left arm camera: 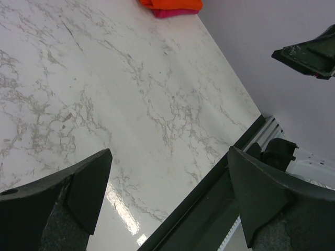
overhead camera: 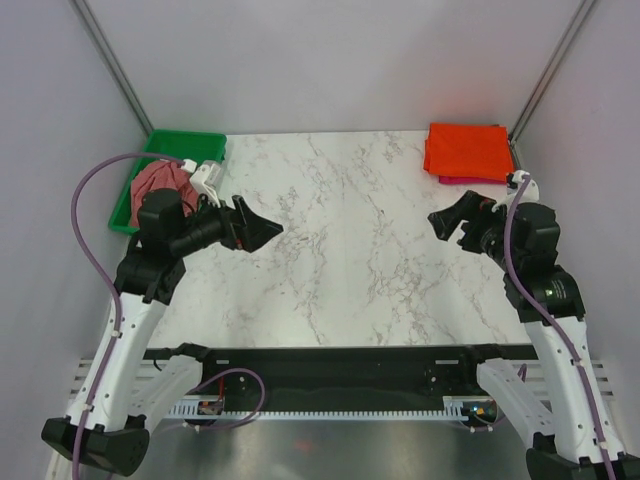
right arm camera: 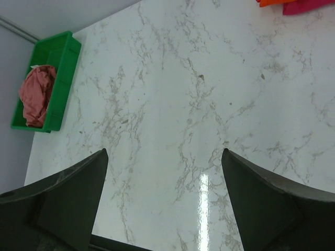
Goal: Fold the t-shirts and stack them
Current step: Reset both grippers
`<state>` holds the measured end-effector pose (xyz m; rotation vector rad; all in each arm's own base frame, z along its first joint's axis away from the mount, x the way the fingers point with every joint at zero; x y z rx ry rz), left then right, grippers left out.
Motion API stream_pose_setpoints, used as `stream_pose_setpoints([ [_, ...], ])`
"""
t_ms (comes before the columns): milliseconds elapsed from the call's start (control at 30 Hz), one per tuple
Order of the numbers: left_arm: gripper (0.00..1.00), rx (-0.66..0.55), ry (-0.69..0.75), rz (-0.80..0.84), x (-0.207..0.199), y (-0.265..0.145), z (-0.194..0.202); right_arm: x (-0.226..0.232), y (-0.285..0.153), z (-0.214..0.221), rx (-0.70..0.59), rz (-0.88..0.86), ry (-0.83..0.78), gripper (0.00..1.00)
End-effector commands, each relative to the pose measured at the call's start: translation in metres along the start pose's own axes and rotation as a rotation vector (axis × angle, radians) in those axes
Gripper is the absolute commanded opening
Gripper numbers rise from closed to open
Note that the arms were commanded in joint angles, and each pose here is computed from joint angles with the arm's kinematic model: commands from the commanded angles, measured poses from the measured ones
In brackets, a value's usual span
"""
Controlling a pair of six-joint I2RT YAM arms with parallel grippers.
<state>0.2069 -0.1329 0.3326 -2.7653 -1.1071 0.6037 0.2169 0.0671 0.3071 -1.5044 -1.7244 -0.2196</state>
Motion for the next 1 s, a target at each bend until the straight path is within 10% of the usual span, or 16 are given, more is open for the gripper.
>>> stream_pose_setpoints([
  [0, 1.00, -0.018, 0.009, 0.033, -0.008, -0.007, 0.004, -0.007, -0.011, 0.000, -0.011, 0.062, 0.004, 0.98],
  [967, 1.00, -0.017, -0.028, 0.036, -0.011, -0.012, 0.014, -0.002, -0.009, 0.000, 0.037, 0.080, 0.047, 0.98],
])
Point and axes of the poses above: each gripper's point midway between its finger pads, its own y axis out along the fingers, its own x axis along the line the jaws close on, z = x × y, the point moved 5 cm from there along -y, back along the fingers, and after that the axes turned 12 degrees about y, right-handed, at the moved point
